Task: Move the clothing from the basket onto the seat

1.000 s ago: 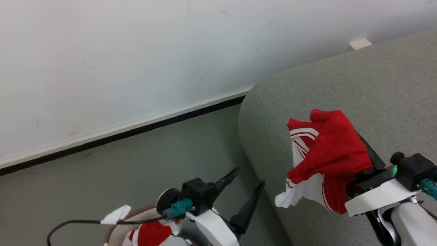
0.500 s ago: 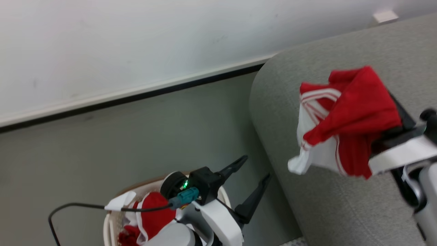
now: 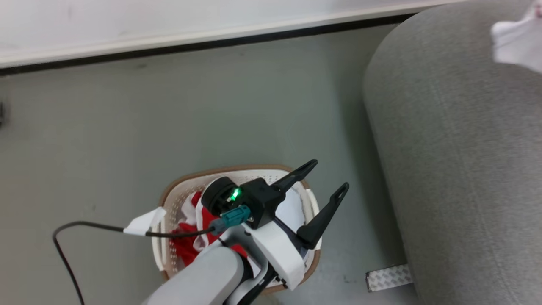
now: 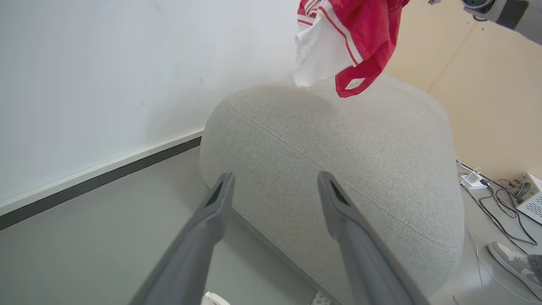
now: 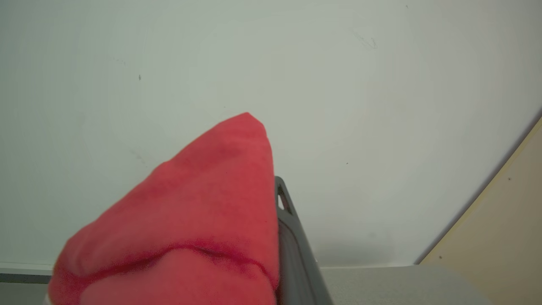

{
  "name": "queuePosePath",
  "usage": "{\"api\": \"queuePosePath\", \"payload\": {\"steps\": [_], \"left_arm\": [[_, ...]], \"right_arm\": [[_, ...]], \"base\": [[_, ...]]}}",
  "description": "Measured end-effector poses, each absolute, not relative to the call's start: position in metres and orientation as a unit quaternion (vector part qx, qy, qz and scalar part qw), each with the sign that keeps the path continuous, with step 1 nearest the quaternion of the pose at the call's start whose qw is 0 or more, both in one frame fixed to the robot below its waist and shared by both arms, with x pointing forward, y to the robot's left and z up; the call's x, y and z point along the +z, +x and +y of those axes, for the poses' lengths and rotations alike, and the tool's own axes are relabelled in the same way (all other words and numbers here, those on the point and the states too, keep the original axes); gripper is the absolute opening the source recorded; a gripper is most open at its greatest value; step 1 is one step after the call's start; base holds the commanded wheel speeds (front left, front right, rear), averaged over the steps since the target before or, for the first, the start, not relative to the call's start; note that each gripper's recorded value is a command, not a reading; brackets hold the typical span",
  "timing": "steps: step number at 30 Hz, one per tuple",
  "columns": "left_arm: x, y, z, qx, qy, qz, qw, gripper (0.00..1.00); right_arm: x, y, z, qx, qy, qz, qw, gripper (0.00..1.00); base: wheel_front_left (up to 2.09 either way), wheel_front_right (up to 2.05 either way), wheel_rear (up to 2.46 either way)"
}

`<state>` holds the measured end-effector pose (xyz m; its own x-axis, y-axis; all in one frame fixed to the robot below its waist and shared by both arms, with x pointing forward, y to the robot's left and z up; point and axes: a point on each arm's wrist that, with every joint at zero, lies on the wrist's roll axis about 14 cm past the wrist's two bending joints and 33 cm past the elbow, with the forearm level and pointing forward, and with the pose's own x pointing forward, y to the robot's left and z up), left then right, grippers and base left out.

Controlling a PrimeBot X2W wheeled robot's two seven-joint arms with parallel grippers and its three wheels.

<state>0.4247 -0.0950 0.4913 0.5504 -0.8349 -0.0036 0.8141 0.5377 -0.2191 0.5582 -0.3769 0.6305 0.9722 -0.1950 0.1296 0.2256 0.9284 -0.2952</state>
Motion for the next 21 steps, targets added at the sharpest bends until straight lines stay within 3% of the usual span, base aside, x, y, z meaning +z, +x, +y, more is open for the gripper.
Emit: {"api": "queuePosePath", "payload": {"steps": [6,7,8,9,10,16,21], "left_arm": [[0.467,0.441,-0.076,-0.443,-0.108,0.073,0.887,1.0],[0.462,0.443,-0.072,-0.437,-0.109,0.079,0.889,1.0],[0.457,0.444,-0.068,-0.434,-0.109,0.083,0.891,1.0],[0.453,0.445,-0.064,-0.428,-0.111,0.087,0.893,1.0],[0.448,0.445,-0.061,-0.423,-0.111,0.093,0.895,1.0],[0.433,0.444,-0.049,-0.406,-0.108,0.111,0.9,1.0],[0.438,0.447,-0.05,-0.402,-0.109,0.104,0.903,1.0]], "right_arm": [[0.577,0.574,-0.414,-0.156,-0.195,0.018,0.968,0.0],[0.559,0.572,-0.419,-0.165,-0.183,0.031,0.969,0.15],[0.535,0.567,-0.421,-0.171,-0.172,0.055,0.969,0.42],[0.508,0.559,-0.422,-0.176,-0.166,0.082,0.967,0.88],[0.483,0.547,-0.424,-0.185,-0.15,0.106,0.965,1.0],[0.424,0.513,-0.4,-0.185,-0.118,0.151,0.964,1.0],[0.428,0.499,-0.385,-0.179,-0.108,0.134,0.969,1.0]], "base": [[0.0,0.0,0.0],[0.0,0.0,0.0],[0.0,0.0,0.0],[0.0,0.0,0.0],[0.0,0.0,0.0],[0.0,0.0,0.0],[0.0,0.0,0.0]]}}
